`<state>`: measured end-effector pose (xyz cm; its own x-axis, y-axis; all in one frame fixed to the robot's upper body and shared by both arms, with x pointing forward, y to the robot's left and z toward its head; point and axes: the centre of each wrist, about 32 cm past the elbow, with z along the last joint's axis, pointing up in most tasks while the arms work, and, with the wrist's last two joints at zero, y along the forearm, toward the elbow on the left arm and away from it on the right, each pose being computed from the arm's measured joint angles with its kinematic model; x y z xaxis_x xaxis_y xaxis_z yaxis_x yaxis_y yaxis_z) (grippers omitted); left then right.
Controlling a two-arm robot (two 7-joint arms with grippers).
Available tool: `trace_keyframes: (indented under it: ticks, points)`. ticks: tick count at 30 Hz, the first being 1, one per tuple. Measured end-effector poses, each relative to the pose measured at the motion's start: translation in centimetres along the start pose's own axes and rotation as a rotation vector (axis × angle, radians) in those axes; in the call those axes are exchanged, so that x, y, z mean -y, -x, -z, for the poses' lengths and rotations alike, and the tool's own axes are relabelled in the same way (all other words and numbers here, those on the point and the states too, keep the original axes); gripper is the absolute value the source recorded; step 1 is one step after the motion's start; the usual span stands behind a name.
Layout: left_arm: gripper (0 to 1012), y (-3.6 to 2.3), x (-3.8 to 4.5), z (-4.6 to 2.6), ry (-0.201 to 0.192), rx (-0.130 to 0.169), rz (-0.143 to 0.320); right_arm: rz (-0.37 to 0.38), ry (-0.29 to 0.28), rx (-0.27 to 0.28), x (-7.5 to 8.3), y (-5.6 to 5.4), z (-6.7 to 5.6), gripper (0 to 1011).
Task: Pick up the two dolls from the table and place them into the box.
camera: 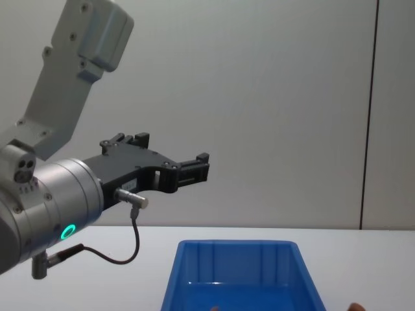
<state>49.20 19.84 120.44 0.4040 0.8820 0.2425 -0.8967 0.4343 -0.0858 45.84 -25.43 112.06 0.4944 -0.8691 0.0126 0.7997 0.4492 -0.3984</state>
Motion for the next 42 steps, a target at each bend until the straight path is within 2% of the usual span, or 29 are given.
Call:
trace_keyframes:
  ticks: [1, 7, 17, 23, 31, 32, 34, 37, 42]
  points:
    - [1001, 0.00, 0.00, 0.00, 0.000, 0.000, 0.000, 0.003, 0.000, -0.003, -0.1, 0.0, 0.0, 460]
    - [1001, 0.00, 0.00, 0.00, 0.000, 0.000, 0.000, 0.012, -0.008, -0.008, -0.4, 0.1, 0.0, 437]
    - [1001, 0.00, 0.00, 0.00, 0.000, 0.000, 0.000, 0.033, -0.081, 0.004, -0.5, 0.1, -0.9, 437]
    - [1001, 0.00, 0.00, 0.00, 0.000, 0.000, 0.000, 0.035, -0.152, 0.026, -0.3, 0.1, -2.1, 437]
    - [1001, 0.00, 0.00, 0.00, 0.000, 0.000, 0.000, -0.002, -0.260, 0.080, -0.3, 0.5, -4.7, 437]
    - [1001, 0.00, 0.00, 0.00, 0.000, 0.000, 0.000, -0.002, -0.260, 0.080, -0.3, 0.5, -4.7, 437]
    - [1001, 0.00, 0.00, 0.00, 0.000, 0.000, 0.000, -0.027, -0.283, 0.103, -0.6, 0.9, -5.6, 437]
    - [1001, 0.00, 0.00, 0.00, 0.000, 0.000, 0.000, -0.046, -0.296, 0.117, -0.8, 1.2, -6.3, 437]
    - [1001, 0.00, 0.00, 0.00, 0.000, 0.000, 0.000, -0.084, -0.287, 0.143, -1.6, 1.9, -7.3, 437]
